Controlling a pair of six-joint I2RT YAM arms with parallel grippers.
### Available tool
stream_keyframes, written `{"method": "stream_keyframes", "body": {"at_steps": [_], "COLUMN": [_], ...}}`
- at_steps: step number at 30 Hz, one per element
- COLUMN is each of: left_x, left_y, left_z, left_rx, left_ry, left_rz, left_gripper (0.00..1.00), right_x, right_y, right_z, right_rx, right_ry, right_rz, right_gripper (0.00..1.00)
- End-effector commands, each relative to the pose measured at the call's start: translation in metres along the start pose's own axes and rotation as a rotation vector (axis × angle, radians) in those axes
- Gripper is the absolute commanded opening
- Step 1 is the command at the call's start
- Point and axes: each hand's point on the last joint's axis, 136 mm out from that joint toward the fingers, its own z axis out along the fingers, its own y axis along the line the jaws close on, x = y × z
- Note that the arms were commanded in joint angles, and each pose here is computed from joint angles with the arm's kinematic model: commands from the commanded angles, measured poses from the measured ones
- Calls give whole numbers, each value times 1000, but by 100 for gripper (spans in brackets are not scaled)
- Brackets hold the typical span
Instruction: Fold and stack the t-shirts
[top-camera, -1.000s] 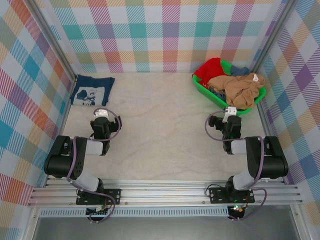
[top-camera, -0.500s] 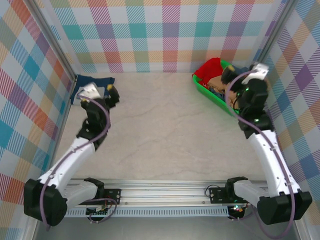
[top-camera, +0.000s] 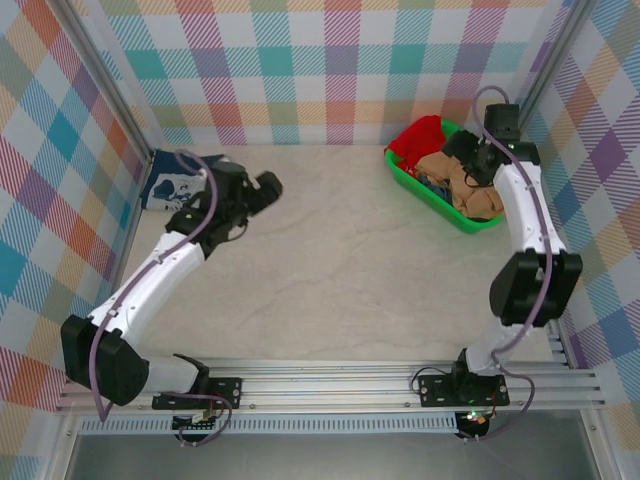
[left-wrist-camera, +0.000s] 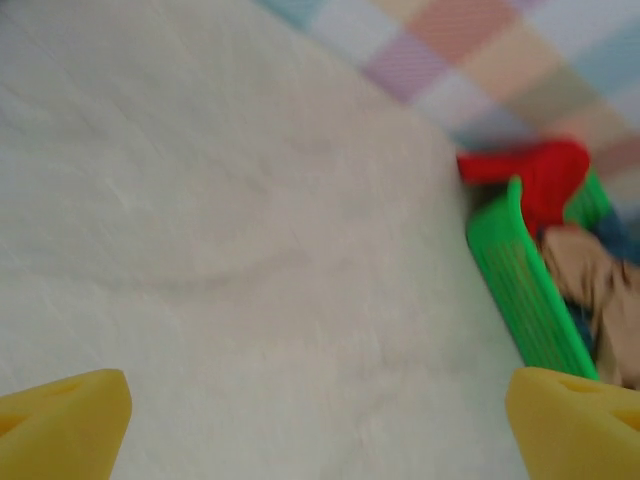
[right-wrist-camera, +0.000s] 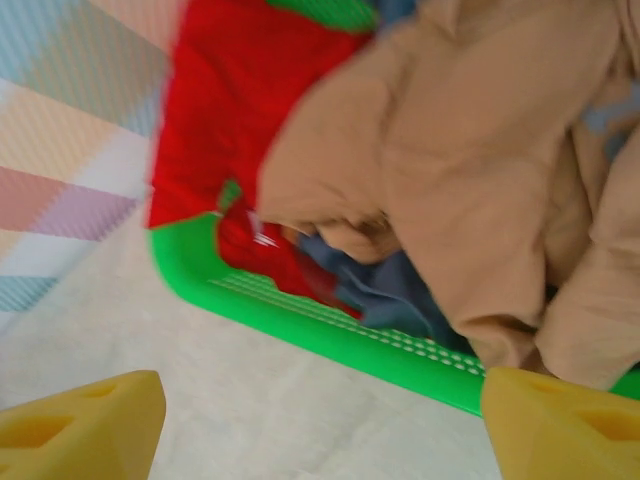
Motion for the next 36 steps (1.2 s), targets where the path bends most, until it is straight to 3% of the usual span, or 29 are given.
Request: {"method": "stream_keyframes", "body": {"at_steps": [1,3,6,13,18,22,26,30,36], "left_x": [25,34,42,48,49,51,52,52,52], "left_y": [-22,-24,-21,-12,-9,-9,-8,-4,-9], "left_z": [-13,-15,-16,-15,-15,-13,-14,-16,-13], "left_rx": [101,105,99,71,59,54,47,39,52], "left_ry": [60,71,83,87,91,103,110,103,108], "left_rz": [30,38,48,41,40,45,52,60,60], "left_gripper": [95,95,94,94,94,94,94,94,94], "right_x": [3,-10,-17,-5,-7,-11,-22,-37,-34], "right_y": [-9,-22,-33,-54,-74,-65,-59,-49,-51], "right_z": [-12,-5,20,64,77,91,77,49,35], "right_rx": [13,18,-8,63,78,-9,-26,-55,-60], "right_ry": [62,37,95,229,234,265,209,96,55], "right_rz": [23,16,26,33,99,121,106,71,30], "right_gripper": [78,78,76,66,57,30,0,0,0]}}
